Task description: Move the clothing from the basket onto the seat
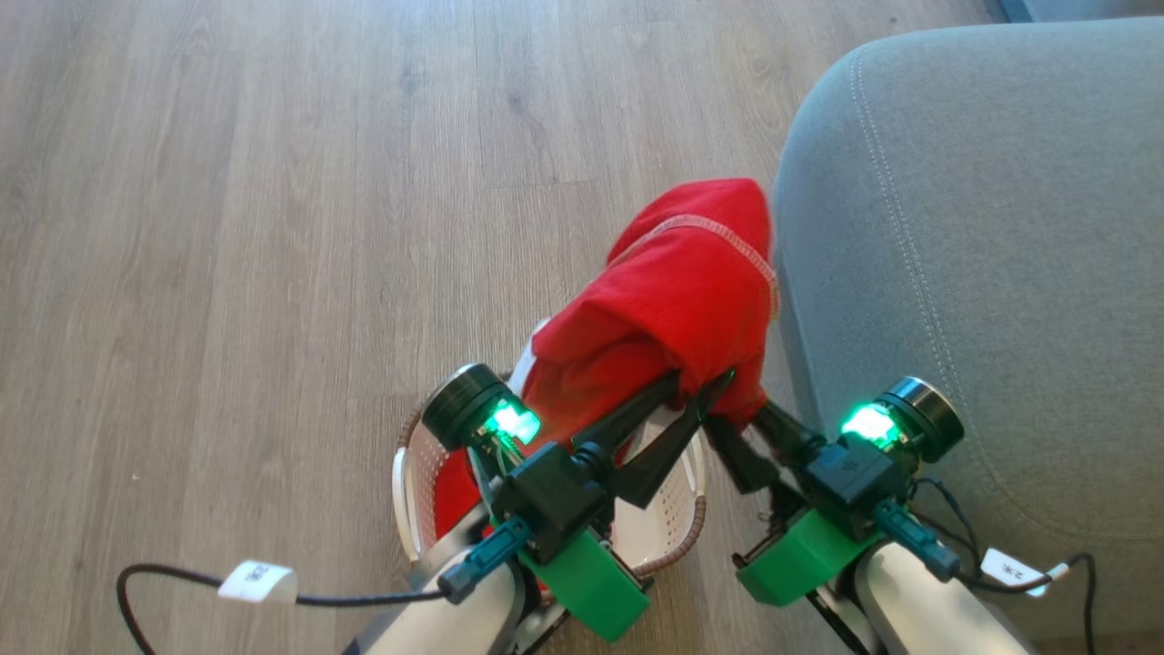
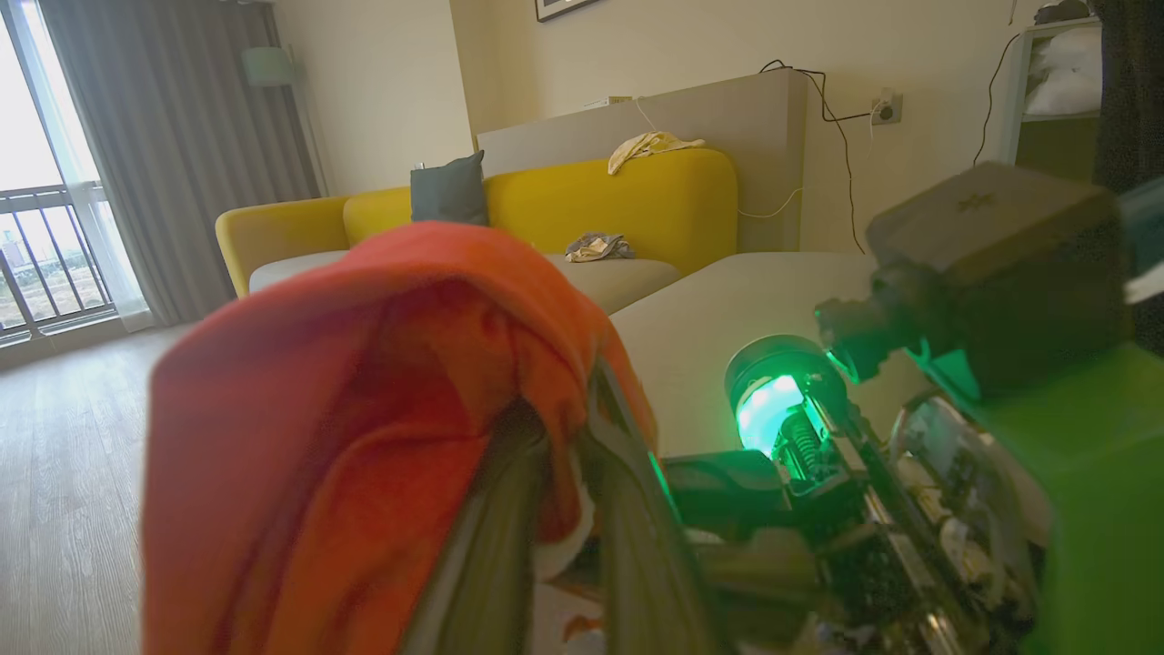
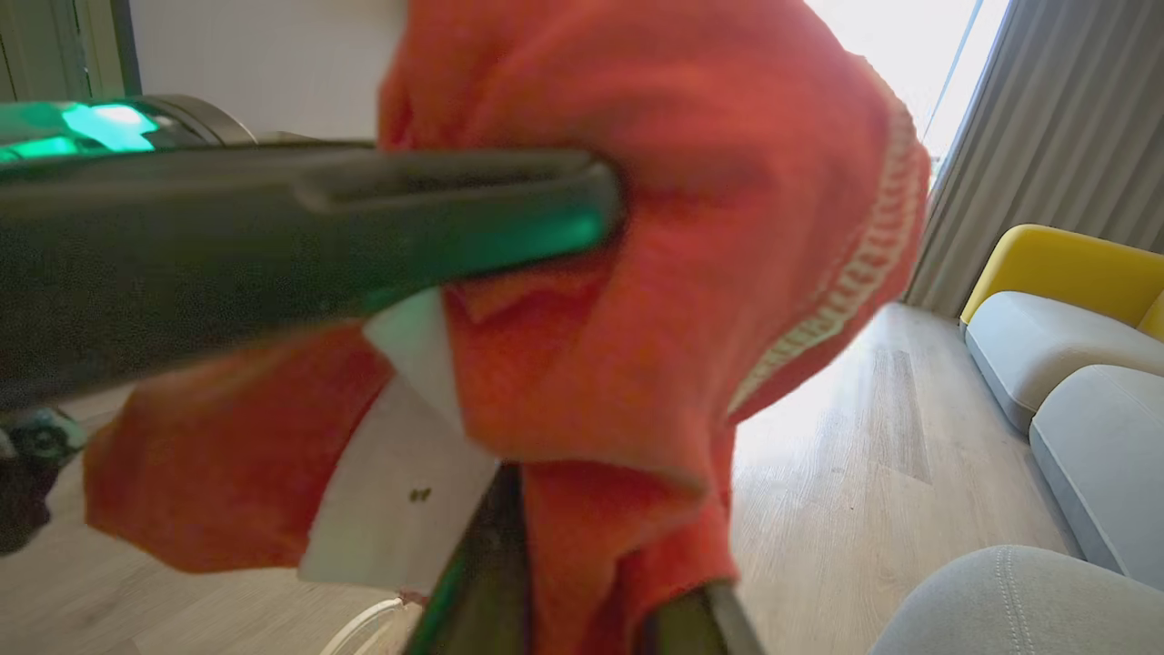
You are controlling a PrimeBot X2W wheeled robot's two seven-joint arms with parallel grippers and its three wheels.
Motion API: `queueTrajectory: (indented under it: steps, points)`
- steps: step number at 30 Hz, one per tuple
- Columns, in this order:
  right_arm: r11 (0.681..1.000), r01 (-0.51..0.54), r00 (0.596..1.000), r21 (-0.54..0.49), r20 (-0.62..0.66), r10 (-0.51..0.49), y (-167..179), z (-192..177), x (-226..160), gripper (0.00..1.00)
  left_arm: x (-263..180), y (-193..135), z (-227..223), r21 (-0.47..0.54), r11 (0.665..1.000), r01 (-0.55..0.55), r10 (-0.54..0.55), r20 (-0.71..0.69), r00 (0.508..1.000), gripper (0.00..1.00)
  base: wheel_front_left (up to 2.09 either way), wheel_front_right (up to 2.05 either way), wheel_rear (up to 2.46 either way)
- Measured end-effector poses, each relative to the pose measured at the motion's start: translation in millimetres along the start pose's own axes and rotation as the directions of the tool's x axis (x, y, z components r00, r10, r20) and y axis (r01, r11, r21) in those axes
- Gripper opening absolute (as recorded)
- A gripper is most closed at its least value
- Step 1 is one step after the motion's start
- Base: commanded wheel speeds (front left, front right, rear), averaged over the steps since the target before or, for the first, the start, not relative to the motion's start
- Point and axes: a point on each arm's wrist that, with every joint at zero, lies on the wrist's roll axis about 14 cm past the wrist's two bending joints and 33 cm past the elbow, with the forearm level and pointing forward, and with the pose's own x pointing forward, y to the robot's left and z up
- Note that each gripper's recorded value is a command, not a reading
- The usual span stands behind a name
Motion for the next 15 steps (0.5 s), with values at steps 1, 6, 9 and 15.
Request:
queueTrajectory:
  steps: [1, 6, 9, 15]
  points:
    - [1.0, 0.004, 1.0, 0.009, 0.002, -0.004, 0, 0, 1, 0.0, 0, 0, 0, 0.0, 1.0, -0.001, 0.001, 0.0, 1.0, 0.0, 0.0, 0.0, 0.0]
    - [0.999, 0.021, 1.0, 0.038, 0.011, -0.021, -3, 2, 2, 0.0, 0, 2, 0, 0.001, 1.0, -0.005, 0.005, -0.001, 1.0, 0.0, 0.0, 0.0, 0.0]
    - [0.998, 0.033, 0.999, 0.057, 0.017, -0.034, -6, 4, 2, 0.0, -1, 2, 0, 0.002, 1.0, -0.008, 0.008, -0.001, 1.0, 0.0, 0.0, 0.0, 0.0]
    - [0.993, 0.066, 0.997, 0.094, 0.045, -0.07, -14, 11, 4, 0.0, -2, 5, 1, -0.001, 1.0, -0.017, 0.017, 0.001, 1.0, 0.44, 0.0, 0.0, 0.0]
